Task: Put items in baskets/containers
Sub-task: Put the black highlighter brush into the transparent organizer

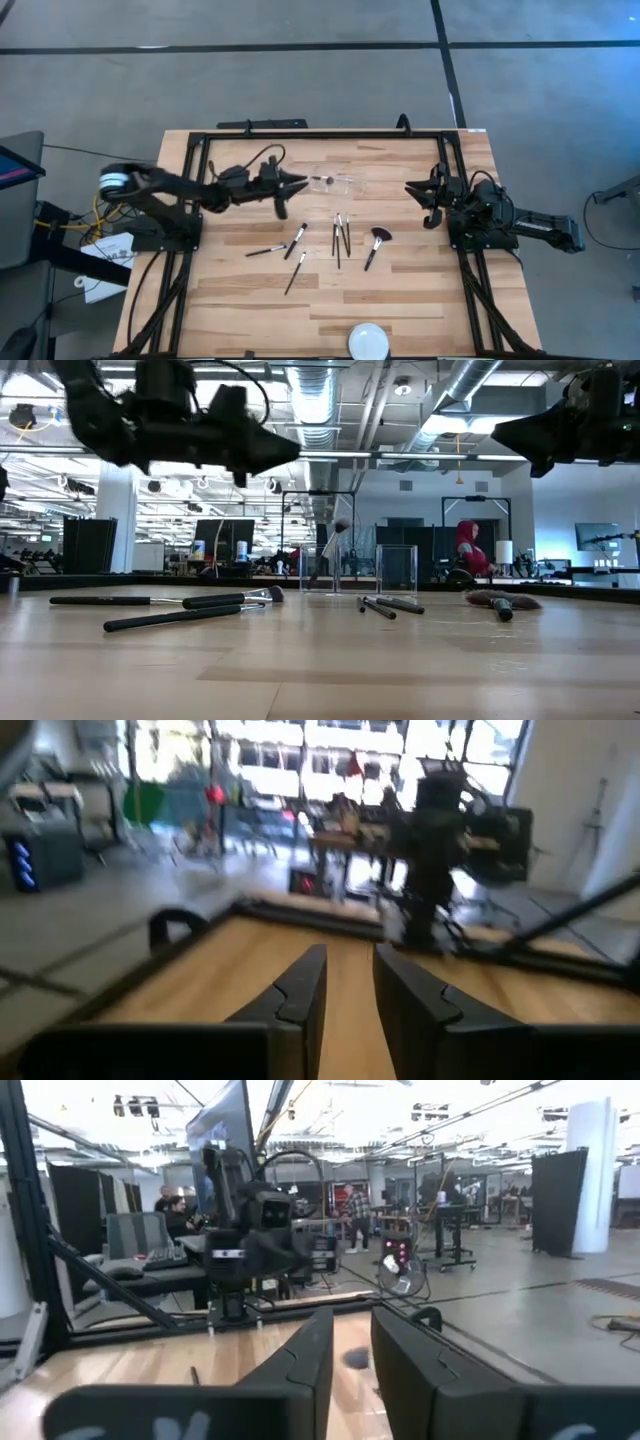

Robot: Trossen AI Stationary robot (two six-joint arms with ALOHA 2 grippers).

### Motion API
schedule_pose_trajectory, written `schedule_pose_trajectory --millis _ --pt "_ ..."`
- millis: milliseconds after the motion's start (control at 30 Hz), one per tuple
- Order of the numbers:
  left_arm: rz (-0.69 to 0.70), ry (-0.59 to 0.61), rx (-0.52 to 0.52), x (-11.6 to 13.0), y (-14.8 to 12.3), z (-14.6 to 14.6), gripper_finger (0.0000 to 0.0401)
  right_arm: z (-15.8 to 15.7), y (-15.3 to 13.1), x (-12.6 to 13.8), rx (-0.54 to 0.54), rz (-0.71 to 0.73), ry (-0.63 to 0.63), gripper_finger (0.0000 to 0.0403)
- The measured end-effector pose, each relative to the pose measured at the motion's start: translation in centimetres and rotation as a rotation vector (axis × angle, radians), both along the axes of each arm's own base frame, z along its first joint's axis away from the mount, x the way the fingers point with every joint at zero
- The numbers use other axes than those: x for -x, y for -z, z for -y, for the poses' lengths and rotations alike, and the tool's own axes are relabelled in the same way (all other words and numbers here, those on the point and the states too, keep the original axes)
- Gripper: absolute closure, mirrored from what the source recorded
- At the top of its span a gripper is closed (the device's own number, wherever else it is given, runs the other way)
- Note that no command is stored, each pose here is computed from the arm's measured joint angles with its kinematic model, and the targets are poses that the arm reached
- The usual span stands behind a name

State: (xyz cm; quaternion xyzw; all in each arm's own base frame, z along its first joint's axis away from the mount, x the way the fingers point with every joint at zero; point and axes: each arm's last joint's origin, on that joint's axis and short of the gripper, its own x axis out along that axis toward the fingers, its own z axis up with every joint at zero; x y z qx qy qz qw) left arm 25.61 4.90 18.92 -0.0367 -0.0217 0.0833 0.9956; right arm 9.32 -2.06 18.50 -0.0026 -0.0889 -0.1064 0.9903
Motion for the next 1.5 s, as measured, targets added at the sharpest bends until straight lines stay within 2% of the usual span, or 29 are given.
schedule_pose_trajectory --millis 100,233,367,500,767,1067,1333,1500 --pt "-0.074 0.047 0.049 1.5 0.5 1.4 0.0319 -0.3 0.1 -0.2 -0.036 -0.007 -0.048 0.0311" --pt "-0.091 0.095 0.088 3.2 1.2 2.8 0.0320 -0.9 0.5 -0.7 -0.042 -0.064 -0.149 0.0265" --pt "-0.110 0.085 0.103 4.2 2.0 3.4 0.0320 -1.6 1.3 -1.6 -0.055 -0.154 -0.219 0.0218" --pt "-0.124 0.068 0.104 4.5 2.4 3.4 0.0320 -2.3 1.6 -2.5 -0.050 -0.197 -0.280 0.0191" --pt "-0.122 0.038 0.097 4.5 2.4 2.7 0.0320 -4.2 3.6 -4.2 -0.082 -0.369 -0.406 0.0197" --pt "-0.120 0.020 0.105 4.5 2.4 2.4 0.0320 -5.0 6.0 -5.8 -0.104 -0.566 -0.405 0.0194" --pt "-0.119 0.021 0.107 4.5 2.4 2.4 0.0320 -5.8 6.9 -9.6 0.021 -0.742 -0.425 0.0193" --pt "-0.114 0.021 0.134 4.5 2.4 2.4 0.0320 -6.4 8.4 -11.6 0.018 -0.898 -0.524 0.0194"
